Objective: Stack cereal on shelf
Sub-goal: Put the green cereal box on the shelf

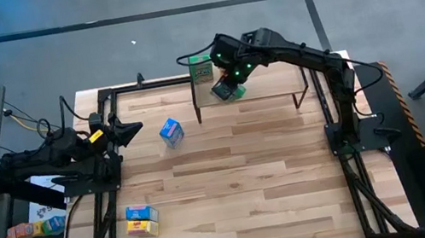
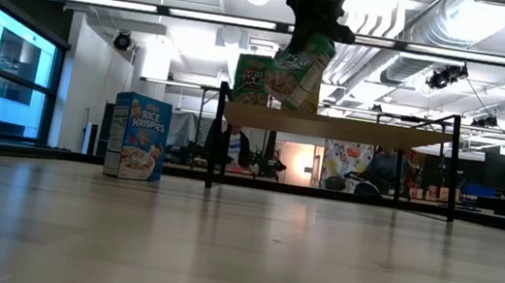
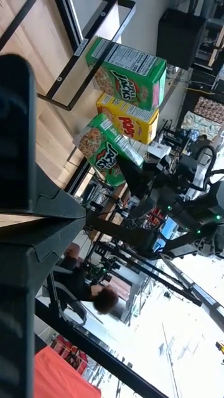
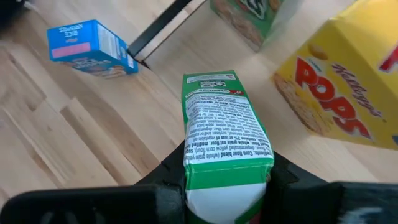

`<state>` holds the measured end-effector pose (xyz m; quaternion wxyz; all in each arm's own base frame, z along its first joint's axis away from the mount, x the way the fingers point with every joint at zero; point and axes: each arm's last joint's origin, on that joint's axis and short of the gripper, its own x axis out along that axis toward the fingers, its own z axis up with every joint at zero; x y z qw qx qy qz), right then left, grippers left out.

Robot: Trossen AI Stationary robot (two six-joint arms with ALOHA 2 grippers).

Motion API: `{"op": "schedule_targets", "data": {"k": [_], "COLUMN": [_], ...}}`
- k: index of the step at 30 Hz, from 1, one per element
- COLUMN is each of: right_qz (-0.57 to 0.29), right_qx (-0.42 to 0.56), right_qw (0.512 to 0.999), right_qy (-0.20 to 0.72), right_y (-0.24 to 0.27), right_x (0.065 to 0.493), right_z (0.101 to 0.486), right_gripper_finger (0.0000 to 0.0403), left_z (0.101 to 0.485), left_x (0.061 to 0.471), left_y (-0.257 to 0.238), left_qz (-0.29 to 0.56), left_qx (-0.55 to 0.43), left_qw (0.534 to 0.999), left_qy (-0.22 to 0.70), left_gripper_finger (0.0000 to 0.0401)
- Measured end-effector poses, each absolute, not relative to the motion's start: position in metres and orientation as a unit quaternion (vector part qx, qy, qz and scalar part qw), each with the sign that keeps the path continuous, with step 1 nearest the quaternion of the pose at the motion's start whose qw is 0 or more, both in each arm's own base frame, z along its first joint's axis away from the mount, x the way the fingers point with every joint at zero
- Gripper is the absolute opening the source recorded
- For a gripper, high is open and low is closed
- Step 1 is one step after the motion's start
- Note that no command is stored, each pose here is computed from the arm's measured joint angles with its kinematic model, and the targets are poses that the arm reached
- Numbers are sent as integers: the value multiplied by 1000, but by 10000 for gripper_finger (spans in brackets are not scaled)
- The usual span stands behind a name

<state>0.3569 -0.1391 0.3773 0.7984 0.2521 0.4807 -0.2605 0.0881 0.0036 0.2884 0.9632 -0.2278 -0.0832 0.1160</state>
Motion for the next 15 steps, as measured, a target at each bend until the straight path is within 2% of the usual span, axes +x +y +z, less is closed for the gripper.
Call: {"op": "schedule_targets", "data": {"k": [15], "right_qz": [-265], "right_qx": [228], "right_qw": [816], "right_qy": [461], "right_y": [-139], "right_x": [362], "right_z": [380], "right_gripper_finger": [92], "left_z": [288], "left_x": [88], "left_y": [4], "left_qz": [115], "left_qx": [-228], "left_qw": [963], "left_qy": [-82], "left_gripper_finger": [0]}}
